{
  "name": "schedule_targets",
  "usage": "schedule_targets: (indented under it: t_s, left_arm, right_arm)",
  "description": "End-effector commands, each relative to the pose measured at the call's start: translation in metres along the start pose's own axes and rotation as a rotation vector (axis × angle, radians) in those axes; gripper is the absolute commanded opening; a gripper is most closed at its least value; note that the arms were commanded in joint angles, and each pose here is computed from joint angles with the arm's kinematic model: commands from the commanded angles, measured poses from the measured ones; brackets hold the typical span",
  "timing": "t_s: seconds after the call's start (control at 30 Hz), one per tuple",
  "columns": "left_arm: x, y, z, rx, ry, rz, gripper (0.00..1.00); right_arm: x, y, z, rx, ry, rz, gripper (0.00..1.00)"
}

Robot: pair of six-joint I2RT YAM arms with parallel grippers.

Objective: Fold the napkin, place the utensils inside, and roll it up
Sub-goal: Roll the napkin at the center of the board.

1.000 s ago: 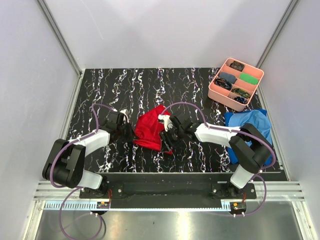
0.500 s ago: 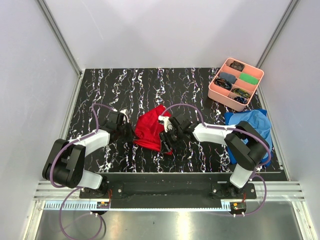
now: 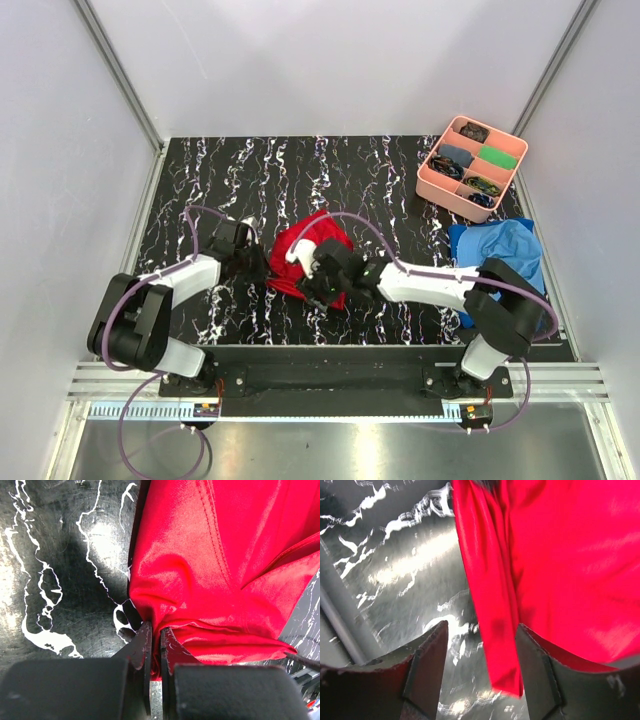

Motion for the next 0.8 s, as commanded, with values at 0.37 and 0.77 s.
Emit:
schedule_targets:
  t_s: [0.37, 0.77]
  left_arm:
    - [-0.006, -0.005, 0.009, -0.013, 0.039, 0.048, 0.0]
    - [-0.005, -0.004, 0.007, -0.02, 0.027, 0.046, 0.0]
  right_arm:
    - [-0.067, 0.014, 0.01, 0.43, -0.291, -0.074, 0.64]
    - [-0.087, -0.01, 0.003, 0.439, -0.294, 0.03, 0.49]
Point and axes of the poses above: each gripper's point midway between its finger pads, its own x axis back along the fingers, its own z axis along the line the jaws close on, y = z × x, the point moved 5 cm from there along x, back along the fingers, and after that the axes turned 4 degrees about x, right-handed, at the moved point
